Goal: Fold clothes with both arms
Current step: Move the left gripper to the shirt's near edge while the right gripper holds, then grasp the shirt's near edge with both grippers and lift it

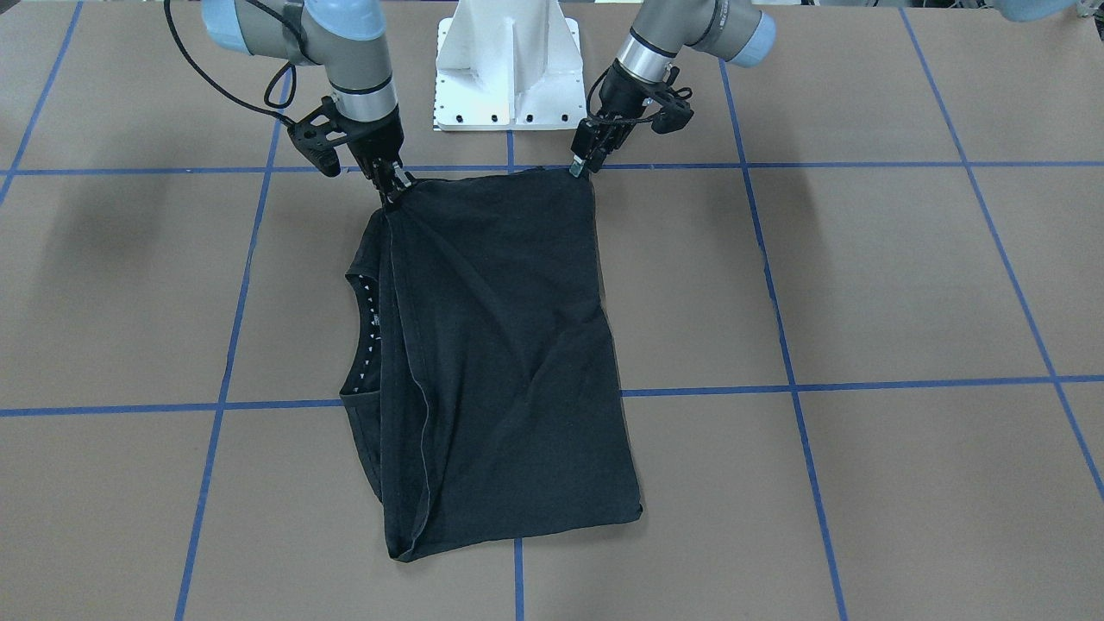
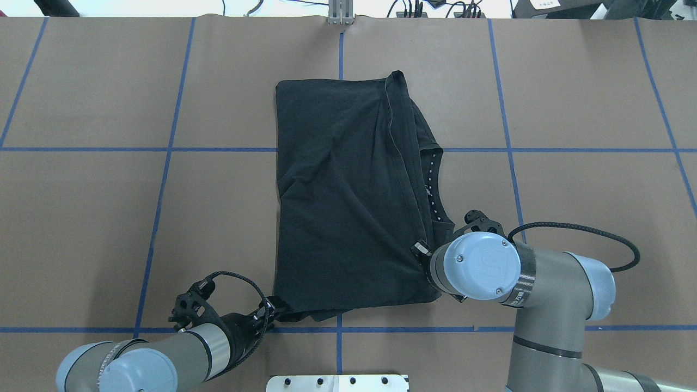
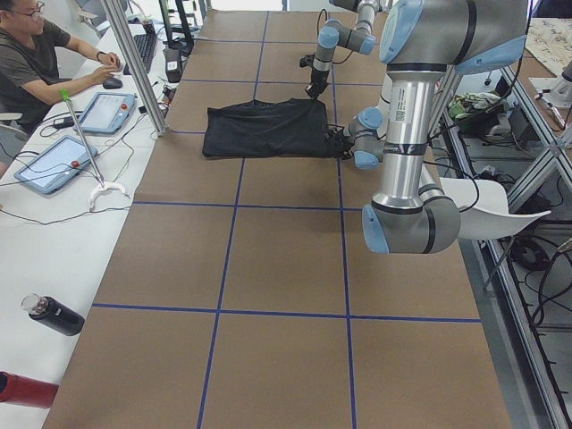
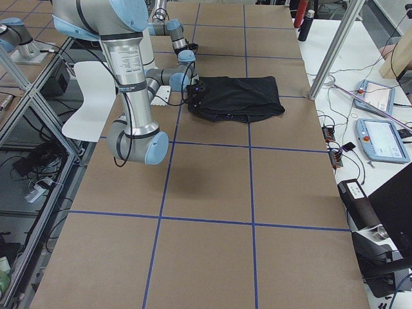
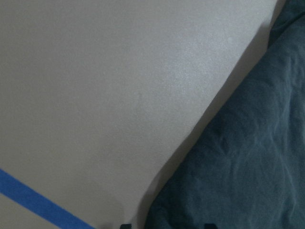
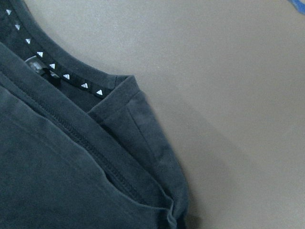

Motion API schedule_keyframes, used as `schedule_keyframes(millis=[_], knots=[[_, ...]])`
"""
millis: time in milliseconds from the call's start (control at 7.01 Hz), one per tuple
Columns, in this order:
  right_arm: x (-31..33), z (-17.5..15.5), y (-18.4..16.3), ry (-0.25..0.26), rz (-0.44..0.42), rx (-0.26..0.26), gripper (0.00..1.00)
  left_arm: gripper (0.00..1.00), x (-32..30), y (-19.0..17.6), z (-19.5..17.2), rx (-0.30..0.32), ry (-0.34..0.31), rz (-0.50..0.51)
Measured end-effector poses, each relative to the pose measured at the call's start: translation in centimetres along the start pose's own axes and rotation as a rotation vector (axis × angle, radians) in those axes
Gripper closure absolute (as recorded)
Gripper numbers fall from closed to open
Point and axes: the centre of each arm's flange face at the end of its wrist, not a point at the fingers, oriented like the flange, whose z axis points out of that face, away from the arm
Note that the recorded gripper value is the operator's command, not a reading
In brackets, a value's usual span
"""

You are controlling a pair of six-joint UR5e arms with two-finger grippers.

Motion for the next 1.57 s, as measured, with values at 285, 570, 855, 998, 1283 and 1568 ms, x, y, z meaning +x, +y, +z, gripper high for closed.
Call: schedule_keyframes(millis=[285, 570, 855, 998, 1283, 1568], knots=[[0.0, 0.0, 0.0, 0.001, -0.001, 0.001, 1.0, 1.0, -0.1, 0.1, 0.4, 0.003, -0.004, 0.0], [0.1, 0.0, 0.0, 0.001, 0.0, 0.001, 1.0, 1.0, 0.2, 0.2, 0.6, 0.004, 0.001, -0.01], [0.1, 0.1, 0.0, 0.001, -0.001, 0.001, 1.0, 1.0, 0.6, 0.1, 0.3, 0.009, 0.013, -0.017], [0.1, 0.1, 0.0, 0.002, -0.001, 0.001, 1.0, 1.0, 1.0, -0.1, -0.1, 0.009, 0.024, -0.02], [0.1, -0.1, 0.0, 0.0, -0.001, 0.0, 1.0, 1.0, 1.8, -0.3, -2.1, 0.001, 0.038, -0.028], [0.8, -1.6, -0.2, -0.016, -0.003, -0.018, 1.0, 1.0, 2.3, 1.3, -4.9, -0.02, 0.016, -0.057]])
